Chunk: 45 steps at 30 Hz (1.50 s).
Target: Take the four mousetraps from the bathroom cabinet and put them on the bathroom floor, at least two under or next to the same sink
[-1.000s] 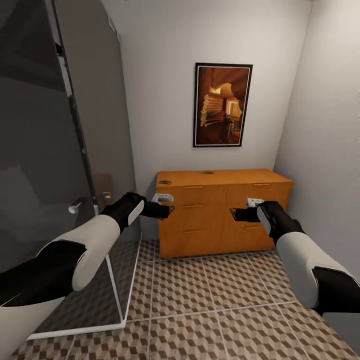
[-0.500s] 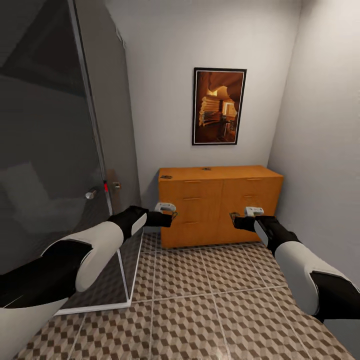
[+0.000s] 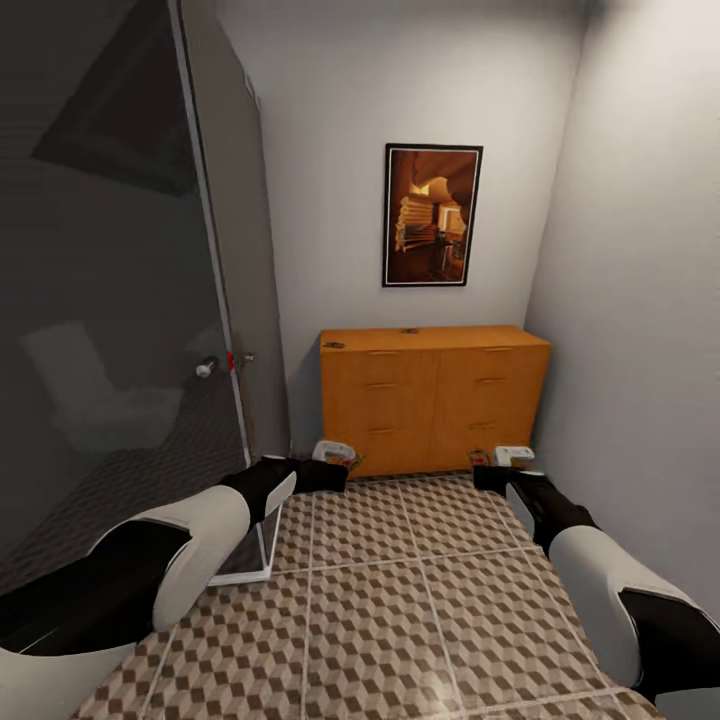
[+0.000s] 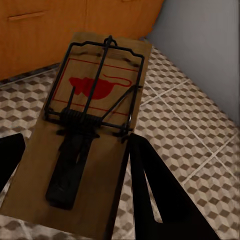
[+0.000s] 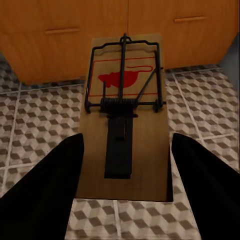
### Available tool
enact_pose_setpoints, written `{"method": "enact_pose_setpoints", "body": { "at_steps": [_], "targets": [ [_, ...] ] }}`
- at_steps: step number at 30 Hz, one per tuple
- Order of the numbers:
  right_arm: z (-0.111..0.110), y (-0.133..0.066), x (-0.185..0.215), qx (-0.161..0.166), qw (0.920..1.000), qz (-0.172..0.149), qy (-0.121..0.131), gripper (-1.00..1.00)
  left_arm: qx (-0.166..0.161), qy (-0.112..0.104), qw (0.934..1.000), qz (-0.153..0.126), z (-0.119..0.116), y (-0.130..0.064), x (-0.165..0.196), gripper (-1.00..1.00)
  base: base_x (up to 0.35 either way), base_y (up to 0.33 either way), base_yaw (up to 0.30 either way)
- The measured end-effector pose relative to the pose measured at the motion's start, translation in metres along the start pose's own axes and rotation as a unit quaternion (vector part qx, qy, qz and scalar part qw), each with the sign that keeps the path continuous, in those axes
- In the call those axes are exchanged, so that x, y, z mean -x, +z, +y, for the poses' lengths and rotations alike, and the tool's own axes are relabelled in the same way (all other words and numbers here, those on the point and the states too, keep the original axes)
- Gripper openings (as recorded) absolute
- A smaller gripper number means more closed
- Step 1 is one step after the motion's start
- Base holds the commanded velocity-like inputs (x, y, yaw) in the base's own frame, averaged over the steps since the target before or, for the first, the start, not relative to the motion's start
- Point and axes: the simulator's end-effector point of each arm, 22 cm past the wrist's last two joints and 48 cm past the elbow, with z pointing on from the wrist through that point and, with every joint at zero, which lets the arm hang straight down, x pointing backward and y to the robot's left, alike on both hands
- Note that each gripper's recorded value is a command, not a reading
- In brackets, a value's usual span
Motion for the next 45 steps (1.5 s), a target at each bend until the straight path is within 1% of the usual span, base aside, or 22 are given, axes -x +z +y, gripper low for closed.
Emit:
{"method": "enact_pose_setpoints", "body": {
  "at_steps": [5,20,26,45],
  "targets": [
    [-0.002,0.001,-0.014,-0.003,1.0000,0.004,0.001,-1.00,-0.001,-0.002,1.0000,0.002,-0.001,0.003,-0.015,-1.00,-0.346,0.000,0.000],
    [0.000,0.001,-0.024,-0.003,0.9999,0.011,0.001,-1.00,0.003,-0.006,1.0000,0.002,0.005,0.002,-0.020,-1.00,-0.333,0.000,0.000],
    [0.001,0.001,-0.025,-0.002,0.9999,0.012,0.002,-1.00,0.004,-0.006,1.0000,0.002,0.005,0.001,-0.020,-1.00,-0.080,0.000,0.000],
    [0.004,0.002,-0.029,-0.001,0.9999,0.016,0.006,-1.00,0.001,-0.007,1.0000,0.000,0.000,0.003,-0.019,-1.00,-0.002,0.000,0.000]
  ]
}}
